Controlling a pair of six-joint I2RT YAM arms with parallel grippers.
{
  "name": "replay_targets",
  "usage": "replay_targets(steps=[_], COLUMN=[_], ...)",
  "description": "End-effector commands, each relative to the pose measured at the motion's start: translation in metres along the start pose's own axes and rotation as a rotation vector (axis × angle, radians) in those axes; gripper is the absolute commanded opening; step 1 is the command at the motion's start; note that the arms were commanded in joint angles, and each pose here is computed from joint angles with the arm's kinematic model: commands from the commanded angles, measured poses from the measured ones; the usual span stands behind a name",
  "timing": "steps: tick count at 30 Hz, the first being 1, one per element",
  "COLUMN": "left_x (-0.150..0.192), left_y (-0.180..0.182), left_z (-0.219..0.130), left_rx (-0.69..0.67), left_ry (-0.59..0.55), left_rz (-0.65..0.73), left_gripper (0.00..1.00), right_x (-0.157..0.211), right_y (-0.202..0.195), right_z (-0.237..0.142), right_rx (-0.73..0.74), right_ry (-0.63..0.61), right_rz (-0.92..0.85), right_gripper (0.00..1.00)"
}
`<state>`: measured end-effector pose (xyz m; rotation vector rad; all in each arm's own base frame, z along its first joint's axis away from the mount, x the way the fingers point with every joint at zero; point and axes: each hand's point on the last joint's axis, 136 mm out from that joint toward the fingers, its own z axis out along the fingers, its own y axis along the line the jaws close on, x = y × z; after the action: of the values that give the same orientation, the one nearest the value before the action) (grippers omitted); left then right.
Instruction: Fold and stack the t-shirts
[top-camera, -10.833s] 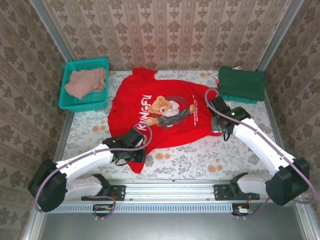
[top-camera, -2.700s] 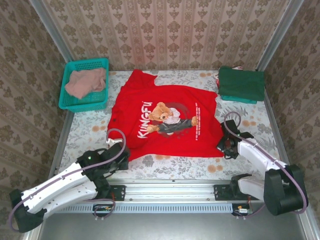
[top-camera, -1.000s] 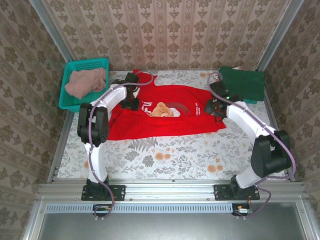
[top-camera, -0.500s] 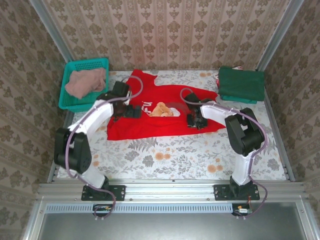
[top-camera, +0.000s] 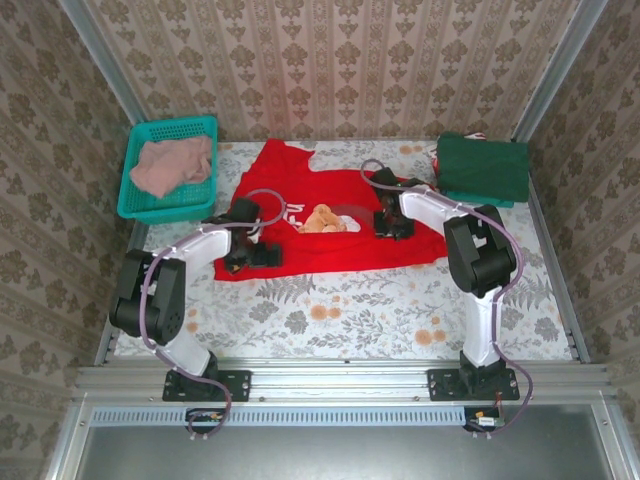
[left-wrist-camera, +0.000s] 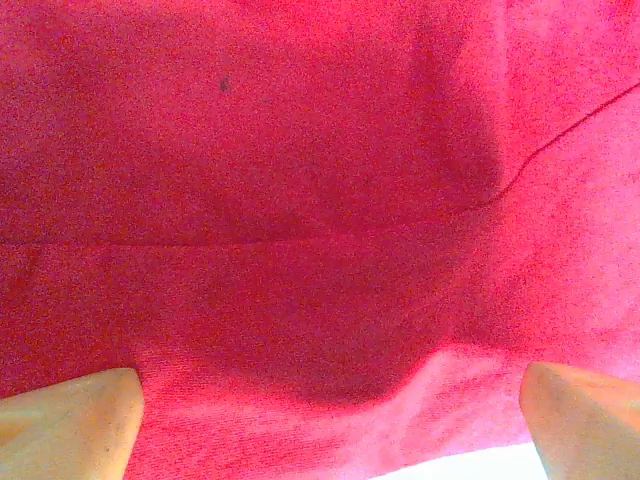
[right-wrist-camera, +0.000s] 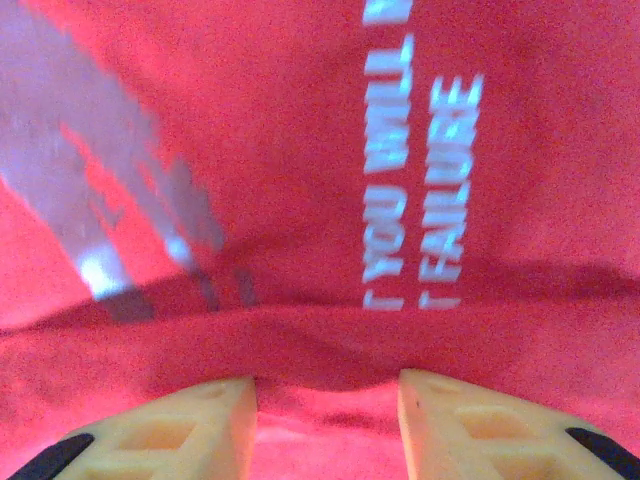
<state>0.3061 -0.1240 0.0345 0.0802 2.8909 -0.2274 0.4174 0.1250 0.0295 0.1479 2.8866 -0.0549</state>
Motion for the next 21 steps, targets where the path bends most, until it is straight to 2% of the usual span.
replay_targets(steps=[1, 4, 7, 9, 12, 14, 16, 21], left_x=[-0.003, -0.001, 0.0, -0.003, -0.01, -0.014, -0.015, -0.013], left_y=[0.005, 0.007, 0.006, 0.007, 0.007, 0.005, 0.003, 0.007], left_z=[0.001, 0.002, 0.003, 0.002, 0.001, 0.001, 0.002, 0.009], left_rx=[-0.013, -0.009, -0.005, -0.009, -0.007, -0.001, 0.012, -0.004], left_ry=[0.005, 0.012, 0.02, 0.016, 0.009, -0.001, -0.004, 0.018], left_rz=[0.0, 0.002, 0.003, 0.001, -0.009, -0.009, -0.003, -0.005], left_gripper=[0.97, 0.97, 0.97, 0.97, 0.97, 0.97, 0.97, 0.97], right_x=[-0.036, -0.063, -0.074, -0.061, -0.015, 0.018, 0.035, 0.038], right_y=[-0.006, -0.014, -0.019, -0.018, -0.017, -0.016, -0.021, -0.051], right_z=[-0.004, -0.01, -0.028, -0.046, -0.059, -0.054, -0.045, -0.015], right_rx=[-0.004, 0.013, 0.035, 0.056, 0.021, -0.026, -0.018, 0.082], right_ry=[-0.066, -0.102, -0.097, -0.113, -0.128, -0.124, -0.104, -0.042], right_rz=[-0.043, -0.051, -0.067, -0.082, -0.049, -0.017, -0.01, 0.017], right_gripper=[0.44, 0.49, 0.46, 0.45, 0.44, 0.39, 0.34, 0.28])
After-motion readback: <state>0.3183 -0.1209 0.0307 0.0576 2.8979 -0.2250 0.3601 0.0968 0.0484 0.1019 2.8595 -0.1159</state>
